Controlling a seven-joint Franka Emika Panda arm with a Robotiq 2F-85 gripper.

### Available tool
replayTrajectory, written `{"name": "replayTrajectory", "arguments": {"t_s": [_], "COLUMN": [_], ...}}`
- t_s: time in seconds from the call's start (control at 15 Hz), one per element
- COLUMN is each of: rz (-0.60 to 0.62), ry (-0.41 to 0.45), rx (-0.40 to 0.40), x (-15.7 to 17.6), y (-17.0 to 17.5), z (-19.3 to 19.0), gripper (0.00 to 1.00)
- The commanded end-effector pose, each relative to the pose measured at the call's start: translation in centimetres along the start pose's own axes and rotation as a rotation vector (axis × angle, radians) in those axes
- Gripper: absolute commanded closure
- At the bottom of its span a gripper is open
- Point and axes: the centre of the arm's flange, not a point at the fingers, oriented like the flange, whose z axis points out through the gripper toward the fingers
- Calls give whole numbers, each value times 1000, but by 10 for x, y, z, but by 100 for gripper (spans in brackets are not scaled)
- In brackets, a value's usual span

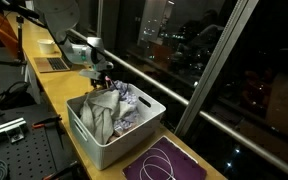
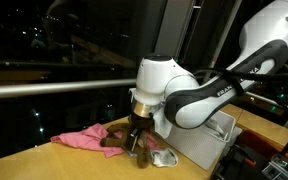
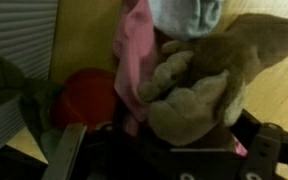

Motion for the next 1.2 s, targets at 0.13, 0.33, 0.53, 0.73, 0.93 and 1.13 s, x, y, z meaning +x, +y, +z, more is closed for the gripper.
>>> {"name": "replayTrajectory", "arguments": {"t_s": [0.13, 0.33, 0.53, 0.73, 0.93, 1.13], "rz": [-29, -36, -35, -32, -30, -39], "ry": [6, 8, 11, 9, 5, 14], "rx": [2, 17, 31, 44, 51, 52], "x": [-11, -18, -26, -34, -44, -55], "y": [-19, -26, -30, -33, -37, -46], "z": [19, 19, 18, 10, -10, -44], "gripper": [0, 35, 58, 78, 99, 97]}}
